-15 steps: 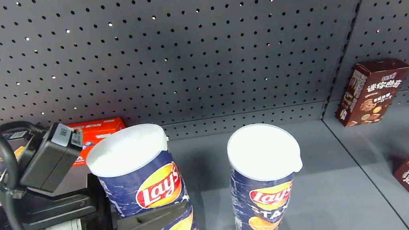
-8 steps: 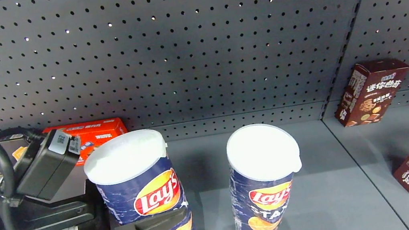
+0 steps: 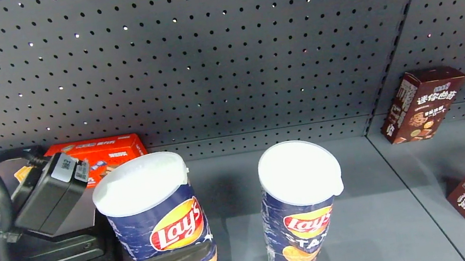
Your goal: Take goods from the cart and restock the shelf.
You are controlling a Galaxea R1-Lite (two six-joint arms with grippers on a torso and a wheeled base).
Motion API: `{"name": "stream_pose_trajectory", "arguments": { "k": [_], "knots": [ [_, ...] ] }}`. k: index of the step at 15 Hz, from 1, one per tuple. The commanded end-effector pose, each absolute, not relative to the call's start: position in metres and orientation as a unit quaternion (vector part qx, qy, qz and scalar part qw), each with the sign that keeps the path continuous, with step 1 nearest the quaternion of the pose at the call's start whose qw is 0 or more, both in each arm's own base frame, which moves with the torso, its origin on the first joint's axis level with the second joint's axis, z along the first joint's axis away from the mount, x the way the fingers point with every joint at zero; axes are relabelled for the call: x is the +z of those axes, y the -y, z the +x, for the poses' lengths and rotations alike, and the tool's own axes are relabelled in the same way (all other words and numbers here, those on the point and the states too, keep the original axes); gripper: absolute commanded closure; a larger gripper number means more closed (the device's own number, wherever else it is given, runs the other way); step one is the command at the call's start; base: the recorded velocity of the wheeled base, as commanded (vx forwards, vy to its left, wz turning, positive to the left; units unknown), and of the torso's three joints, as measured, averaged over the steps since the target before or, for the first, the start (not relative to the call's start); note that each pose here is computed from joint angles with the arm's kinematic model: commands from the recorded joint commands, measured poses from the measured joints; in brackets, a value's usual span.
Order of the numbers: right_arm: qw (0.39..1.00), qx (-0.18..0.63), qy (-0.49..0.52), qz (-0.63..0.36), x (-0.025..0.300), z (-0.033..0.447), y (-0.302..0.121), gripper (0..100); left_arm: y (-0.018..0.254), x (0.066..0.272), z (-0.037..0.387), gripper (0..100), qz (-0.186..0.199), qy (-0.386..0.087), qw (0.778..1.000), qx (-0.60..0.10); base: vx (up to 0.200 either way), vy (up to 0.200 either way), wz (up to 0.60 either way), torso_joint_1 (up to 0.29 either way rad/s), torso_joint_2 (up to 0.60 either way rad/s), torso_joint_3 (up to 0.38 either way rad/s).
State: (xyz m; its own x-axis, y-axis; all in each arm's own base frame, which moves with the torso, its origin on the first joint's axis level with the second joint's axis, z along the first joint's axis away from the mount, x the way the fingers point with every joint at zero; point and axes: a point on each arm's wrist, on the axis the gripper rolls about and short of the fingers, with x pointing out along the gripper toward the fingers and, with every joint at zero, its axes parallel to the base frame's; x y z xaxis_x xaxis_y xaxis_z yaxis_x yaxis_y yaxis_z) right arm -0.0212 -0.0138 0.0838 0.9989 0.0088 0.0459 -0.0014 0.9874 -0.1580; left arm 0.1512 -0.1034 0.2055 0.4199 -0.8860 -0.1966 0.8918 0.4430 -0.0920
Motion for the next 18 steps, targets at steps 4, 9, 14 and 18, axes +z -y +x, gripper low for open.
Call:
{"name": "stream_pose_trajectory", "arguments": {
  "k": [4, 9, 14, 18],
  "knots": [
    [0.987, 0.142, 0.042, -0.062, 0.0828, -0.022, 0.0077, 0, 0.104, 0.2022, 0.1489, 100, 0.014, -0.114, 0.84, -0.531, 0.0, 0.0, 0.0, 0.0, 0.0, 0.0],
    [0.991, 0.129, 0.014, -0.027, 0.0823, -0.0235, 0.0086, 0, 0.1023, 0.2047, 0.1467, 100, 0.013, -0.107, 0.841, -0.53, 0.0, 0.0, 0.0, 0.0, 0.0, 0.0],
    [0.983, 0.183, 0.003, -0.027, 0.0755, -0.0224, 0.0059, 0, 0.1025, 0.2058, 0.1464, 100, 0.013, -0.105, 0.84, -0.532, 0.0, 0.0, 0.0, 0.0, 0.0, 0.0],
    [0.987, 0.163, -0.002, 0.0, 0.0754, -0.0219, 0.0067, 0, 0.102, 0.2024, 0.1456, 100, 0.013, -0.111, 0.84, -0.531, 0.0, 0.0, 0.0, 0.0, 0.0, 0.0]
  ]
}}
